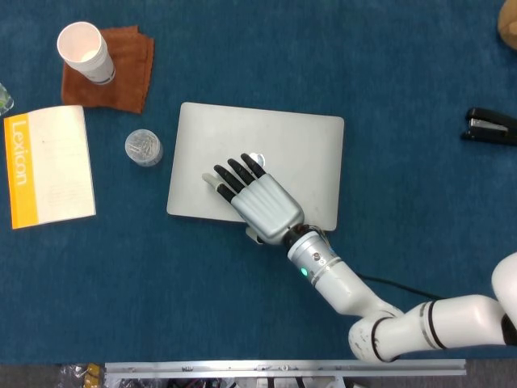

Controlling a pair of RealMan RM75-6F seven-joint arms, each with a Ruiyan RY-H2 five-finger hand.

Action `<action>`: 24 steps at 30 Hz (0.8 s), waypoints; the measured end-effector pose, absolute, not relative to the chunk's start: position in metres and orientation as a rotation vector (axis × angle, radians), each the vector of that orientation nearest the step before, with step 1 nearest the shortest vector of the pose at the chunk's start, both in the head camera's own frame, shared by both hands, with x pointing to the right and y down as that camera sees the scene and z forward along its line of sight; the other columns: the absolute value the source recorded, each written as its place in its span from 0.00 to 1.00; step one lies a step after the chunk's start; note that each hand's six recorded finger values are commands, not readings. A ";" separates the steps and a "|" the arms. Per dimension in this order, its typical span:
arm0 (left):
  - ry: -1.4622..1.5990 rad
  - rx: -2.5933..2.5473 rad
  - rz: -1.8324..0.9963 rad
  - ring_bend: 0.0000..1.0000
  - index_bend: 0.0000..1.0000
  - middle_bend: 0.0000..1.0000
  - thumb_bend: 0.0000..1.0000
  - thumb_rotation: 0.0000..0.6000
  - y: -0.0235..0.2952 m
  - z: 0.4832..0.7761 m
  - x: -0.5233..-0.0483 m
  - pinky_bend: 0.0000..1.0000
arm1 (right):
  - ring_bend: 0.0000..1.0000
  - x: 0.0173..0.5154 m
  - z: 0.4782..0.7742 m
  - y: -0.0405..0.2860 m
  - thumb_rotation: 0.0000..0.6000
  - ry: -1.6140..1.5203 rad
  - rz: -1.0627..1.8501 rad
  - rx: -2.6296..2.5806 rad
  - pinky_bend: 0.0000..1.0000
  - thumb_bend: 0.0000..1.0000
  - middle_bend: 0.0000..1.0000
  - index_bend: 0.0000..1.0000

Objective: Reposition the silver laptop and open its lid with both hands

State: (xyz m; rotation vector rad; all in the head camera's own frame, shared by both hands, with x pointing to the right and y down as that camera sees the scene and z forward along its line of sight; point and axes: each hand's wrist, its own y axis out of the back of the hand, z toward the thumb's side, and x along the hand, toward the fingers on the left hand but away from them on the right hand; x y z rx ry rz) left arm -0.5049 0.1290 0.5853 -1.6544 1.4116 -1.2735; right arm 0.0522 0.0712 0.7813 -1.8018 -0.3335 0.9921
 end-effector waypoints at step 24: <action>1.430 -1.652 -1.280 0.01 0.13 0.08 0.38 1.00 0.128 0.591 -0.511 0.07 | 0.02 0.041 0.784 0.068 0.96 -0.319 0.981 -1.779 0.07 0.33 0.07 0.00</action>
